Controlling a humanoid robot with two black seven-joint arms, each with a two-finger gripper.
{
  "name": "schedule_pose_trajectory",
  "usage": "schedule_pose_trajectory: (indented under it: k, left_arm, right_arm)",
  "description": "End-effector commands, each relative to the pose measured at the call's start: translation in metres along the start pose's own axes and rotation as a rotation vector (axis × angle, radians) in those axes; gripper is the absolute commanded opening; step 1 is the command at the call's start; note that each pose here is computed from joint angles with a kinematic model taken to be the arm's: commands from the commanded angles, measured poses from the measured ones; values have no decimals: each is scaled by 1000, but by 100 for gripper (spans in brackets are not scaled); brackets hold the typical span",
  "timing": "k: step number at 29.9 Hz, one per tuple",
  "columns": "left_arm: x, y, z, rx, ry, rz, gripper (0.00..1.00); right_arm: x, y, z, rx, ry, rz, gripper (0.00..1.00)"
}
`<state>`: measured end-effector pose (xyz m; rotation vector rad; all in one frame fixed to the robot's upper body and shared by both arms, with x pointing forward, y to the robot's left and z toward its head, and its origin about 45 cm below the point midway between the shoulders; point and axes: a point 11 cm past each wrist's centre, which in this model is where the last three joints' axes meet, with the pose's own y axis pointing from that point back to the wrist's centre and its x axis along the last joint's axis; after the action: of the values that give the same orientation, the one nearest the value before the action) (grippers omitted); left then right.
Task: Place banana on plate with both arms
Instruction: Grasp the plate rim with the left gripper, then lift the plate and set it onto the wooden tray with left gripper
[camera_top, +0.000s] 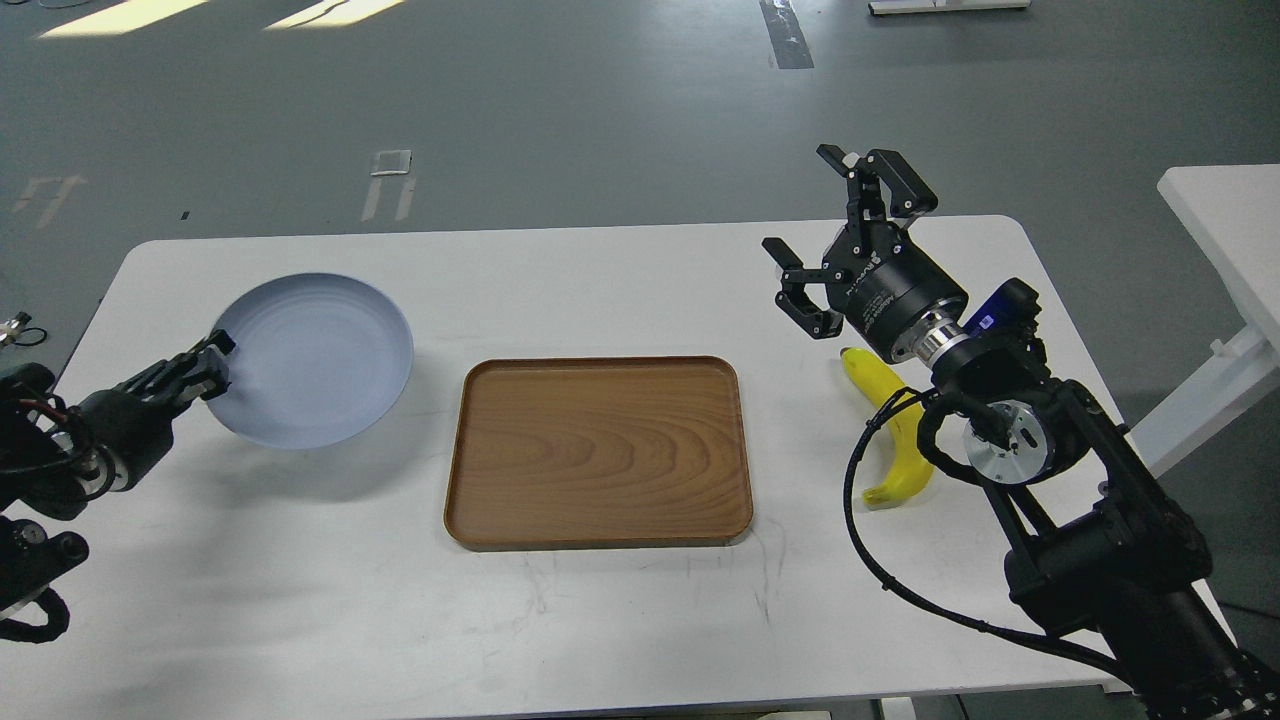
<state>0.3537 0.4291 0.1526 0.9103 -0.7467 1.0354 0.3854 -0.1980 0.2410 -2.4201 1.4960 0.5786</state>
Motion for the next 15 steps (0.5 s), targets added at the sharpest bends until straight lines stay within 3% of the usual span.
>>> schedule_pose_trajectory:
  k: [1, 10, 15]
  left_arm:
    - [6, -19, 42, -117, 34, -8, 0]
    - [-51, -36, 136, -419, -77, -161, 0]
    - [-81, -43, 164, -490, -95, -237, 0]
  right_arm:
    - [0, 0, -1, 0, 2, 0, 100]
    - [1, 0, 1, -1, -1, 1, 100]
    - [1, 0, 0, 0, -1, 2, 100]
